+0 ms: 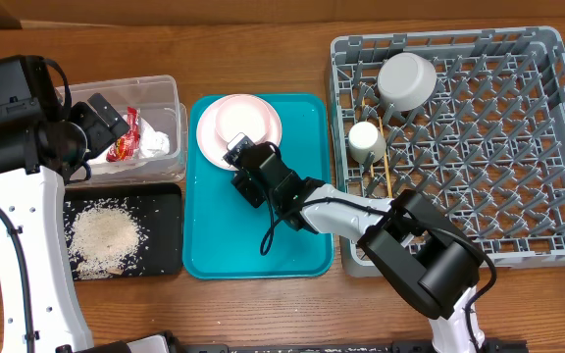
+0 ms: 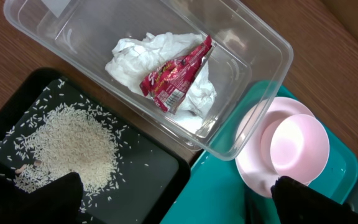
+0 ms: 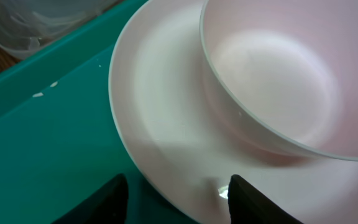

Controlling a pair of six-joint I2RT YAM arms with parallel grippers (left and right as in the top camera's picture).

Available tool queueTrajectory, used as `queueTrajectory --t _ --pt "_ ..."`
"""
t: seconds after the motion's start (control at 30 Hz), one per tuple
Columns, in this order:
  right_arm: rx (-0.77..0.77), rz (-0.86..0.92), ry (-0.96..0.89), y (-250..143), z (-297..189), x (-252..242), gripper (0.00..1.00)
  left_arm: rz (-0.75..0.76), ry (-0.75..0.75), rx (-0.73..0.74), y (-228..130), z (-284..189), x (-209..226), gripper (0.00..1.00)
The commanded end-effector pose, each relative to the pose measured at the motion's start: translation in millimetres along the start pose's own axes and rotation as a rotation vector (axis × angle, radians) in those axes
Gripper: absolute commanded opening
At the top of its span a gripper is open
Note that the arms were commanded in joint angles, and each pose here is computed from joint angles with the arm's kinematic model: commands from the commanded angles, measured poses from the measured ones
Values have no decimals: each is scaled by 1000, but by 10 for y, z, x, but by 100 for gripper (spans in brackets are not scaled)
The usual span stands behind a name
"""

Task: Sort waste into correct bins and load items into the dishwasher
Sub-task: 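Move the right gripper to the pink bowl on the pink plate, then grasp the pink bowl's rim with the right gripper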

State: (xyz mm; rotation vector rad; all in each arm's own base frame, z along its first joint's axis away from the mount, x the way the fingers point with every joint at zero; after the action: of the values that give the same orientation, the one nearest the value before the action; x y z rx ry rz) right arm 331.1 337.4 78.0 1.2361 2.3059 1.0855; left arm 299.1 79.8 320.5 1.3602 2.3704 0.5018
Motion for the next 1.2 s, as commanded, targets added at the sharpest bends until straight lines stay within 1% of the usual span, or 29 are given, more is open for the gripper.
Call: queueTrajectory --t 0.0,0.13,0.27,0.4,0.63,0.8,0.93,0.97,1.07,1.17 --pt "0 13 -19 -2 28 -109 51 14 0 -35 27 -95 -17 100" --pt "9 17 -10 -12 30 -126 50 14 0 -35 27 -95 -16 100" --pt "31 16 39 -40 29 -81 46 14 0 -35 27 -95 -16 100" --pt "83 14 30 -127 24 -96 36 14 0 -35 27 -95 -16 100" --pt "133 11 22 -201 2 -106 36 14 0 -35 27 -95 -16 100" --pt "141 9 23 -158 -80 -94 36 14 0 -35 27 -95 -16 100" --pt "162 5 22 -93 -247 -74 24 14 0 -35 27 -95 -16 100" --pt "169 6 21 -80 -295 -71 19 14 0 -35 27 -95 -16 100" --pt "196 15 36 -62 -410 -54 17 14 0 -35 27 -95 -16 100" --pt "242 23 114 -85 -505 18 16 14 0 -35 27 -95 -16 100"
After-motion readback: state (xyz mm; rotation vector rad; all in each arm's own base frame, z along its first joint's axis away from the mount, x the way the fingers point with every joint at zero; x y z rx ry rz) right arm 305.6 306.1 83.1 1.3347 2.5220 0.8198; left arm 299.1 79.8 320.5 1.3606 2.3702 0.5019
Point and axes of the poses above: each gripper's point midway between its finger pads, its own z axis out along the fingers, its own x axis along the line the jaws close on, y = z × x, the point moved 8 cm from there along -z, back along the fingers, and after that the axes turned 13 degrees about z, right-handed, at the moved point
